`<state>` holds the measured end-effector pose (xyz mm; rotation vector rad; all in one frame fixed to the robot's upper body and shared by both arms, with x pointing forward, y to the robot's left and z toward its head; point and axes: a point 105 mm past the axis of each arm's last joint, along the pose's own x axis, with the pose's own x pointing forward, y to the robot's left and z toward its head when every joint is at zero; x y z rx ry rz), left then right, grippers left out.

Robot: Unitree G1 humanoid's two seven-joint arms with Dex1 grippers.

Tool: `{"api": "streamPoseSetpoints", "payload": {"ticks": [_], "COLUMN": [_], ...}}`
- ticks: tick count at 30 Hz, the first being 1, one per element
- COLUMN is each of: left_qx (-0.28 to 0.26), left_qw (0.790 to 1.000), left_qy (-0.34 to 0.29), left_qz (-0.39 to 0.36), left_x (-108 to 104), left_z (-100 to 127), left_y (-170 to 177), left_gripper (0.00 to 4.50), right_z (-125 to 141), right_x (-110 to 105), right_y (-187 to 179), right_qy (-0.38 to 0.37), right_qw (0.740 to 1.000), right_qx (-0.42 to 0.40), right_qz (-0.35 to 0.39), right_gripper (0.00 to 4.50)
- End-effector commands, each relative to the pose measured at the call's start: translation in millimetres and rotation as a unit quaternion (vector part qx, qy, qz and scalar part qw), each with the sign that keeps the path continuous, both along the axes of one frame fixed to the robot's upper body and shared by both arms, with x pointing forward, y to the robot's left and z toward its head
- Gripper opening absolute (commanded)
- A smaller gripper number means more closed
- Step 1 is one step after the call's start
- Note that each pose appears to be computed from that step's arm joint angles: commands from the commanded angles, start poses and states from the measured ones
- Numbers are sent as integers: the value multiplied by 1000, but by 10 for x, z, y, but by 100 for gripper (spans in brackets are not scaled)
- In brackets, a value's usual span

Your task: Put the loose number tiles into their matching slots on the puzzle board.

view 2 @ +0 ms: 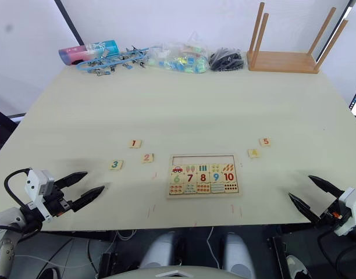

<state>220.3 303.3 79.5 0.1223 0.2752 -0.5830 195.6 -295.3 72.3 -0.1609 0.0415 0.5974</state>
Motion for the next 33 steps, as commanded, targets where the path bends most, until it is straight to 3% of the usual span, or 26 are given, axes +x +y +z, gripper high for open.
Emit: {"api": "streamPoseSetpoints", "payload": {"ticks": [1,14,21,33], "left_qx": [18,27,16,58], "left_qw": [1000,999,998,991], "left_qy": [-8,-14,-31,-50], "left_qz": [-11,-26,-59,-114], "left_x": [21,55,218,950], "left_z": [64,76,214,399], "left_y": [37,117,77,-62], "left_gripper": [450,450,450,450], "right_z": [93,131,142,266], "right_x": [-3,1,-27,-27], "right_y": [48,133,165,414], "right_qy": [-17,-21,-22,-50], "right_qw": [1000,999,998,996], "right_qx": [3,17,20,27], "right_qz": [18,35,50,71], "right_gripper": [446,446,446,446]}}
